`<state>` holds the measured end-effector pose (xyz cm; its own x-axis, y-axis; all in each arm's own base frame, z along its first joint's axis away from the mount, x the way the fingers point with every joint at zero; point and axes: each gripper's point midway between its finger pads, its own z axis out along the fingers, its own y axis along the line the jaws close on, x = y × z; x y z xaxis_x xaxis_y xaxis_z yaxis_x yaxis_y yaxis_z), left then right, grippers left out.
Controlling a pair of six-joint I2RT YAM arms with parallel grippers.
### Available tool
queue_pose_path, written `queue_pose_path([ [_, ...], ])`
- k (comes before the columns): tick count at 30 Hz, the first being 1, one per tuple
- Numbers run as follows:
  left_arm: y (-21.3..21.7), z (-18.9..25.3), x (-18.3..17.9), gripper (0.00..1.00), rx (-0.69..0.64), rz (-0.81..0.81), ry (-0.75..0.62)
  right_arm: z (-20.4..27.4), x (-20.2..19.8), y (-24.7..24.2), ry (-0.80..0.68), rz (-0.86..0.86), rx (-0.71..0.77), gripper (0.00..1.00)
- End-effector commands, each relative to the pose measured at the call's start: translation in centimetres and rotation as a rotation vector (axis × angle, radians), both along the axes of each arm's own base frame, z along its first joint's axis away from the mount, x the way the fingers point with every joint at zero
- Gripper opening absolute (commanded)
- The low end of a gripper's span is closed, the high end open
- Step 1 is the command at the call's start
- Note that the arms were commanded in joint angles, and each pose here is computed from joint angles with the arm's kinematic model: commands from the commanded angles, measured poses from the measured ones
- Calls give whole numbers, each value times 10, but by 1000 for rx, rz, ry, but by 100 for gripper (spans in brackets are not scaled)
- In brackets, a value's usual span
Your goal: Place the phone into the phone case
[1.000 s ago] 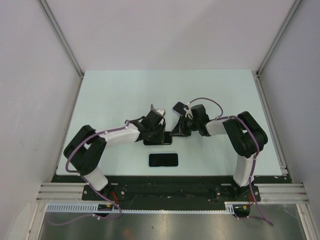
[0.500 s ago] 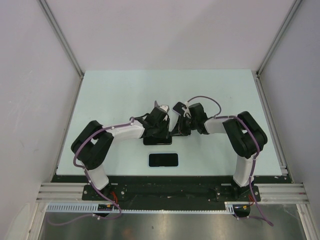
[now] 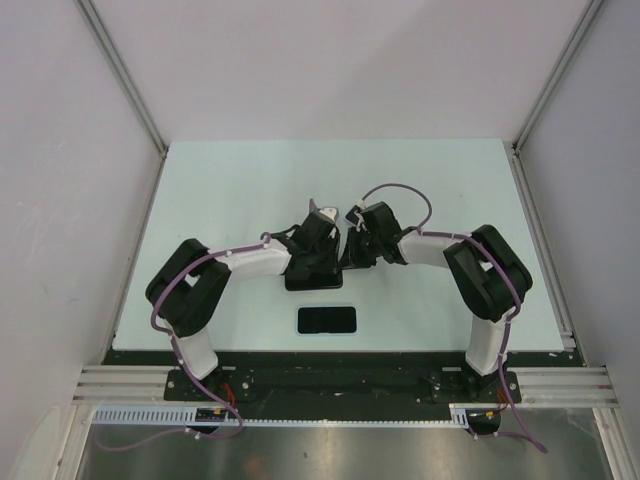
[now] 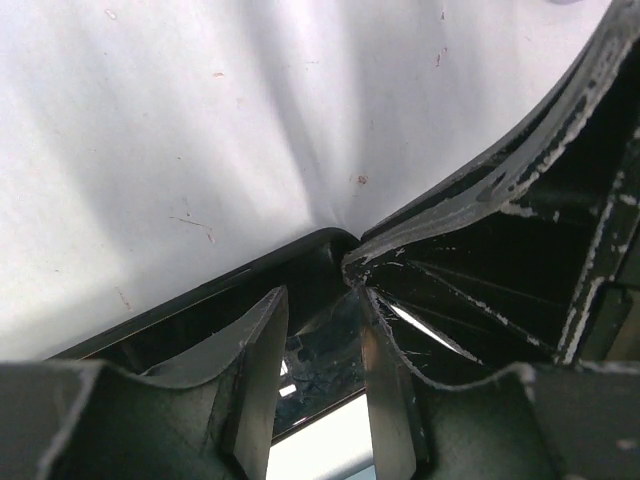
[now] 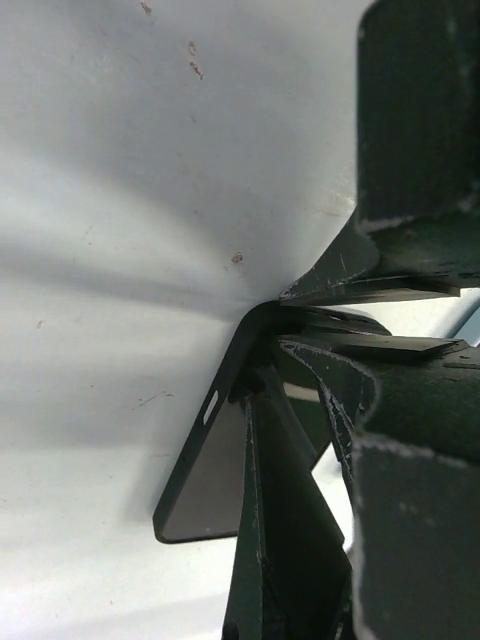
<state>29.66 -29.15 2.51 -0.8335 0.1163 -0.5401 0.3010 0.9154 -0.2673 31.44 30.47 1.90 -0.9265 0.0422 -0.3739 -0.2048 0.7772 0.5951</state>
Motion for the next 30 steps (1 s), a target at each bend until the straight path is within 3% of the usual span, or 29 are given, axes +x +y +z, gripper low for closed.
queue_pose_path([
  [1, 59, -68, -65, 43, 250, 8, 266, -51, -31, -36, 19, 18, -346, 19],
  [6, 52, -45, -56, 43, 204, 6, 204, -16, -24, -31, -90, 9, -394, 19],
  [13, 50, 15, -41, 48, 112, 31, 48, 66, -14, -20, -233, -36, -265, 23],
  [20, 54, 92, -44, 68, -71, 64, -81, 118, -19, -15, -257, -20, -89, 25],
  [26, 75, 119, -49, 83, -225, 108, -70, 132, -31, -15, -231, -10, -11, 29],
  [30, 95, 116, -60, 91, -352, 137, 23, 130, -42, -23, -222, -19, 0, 33],
])
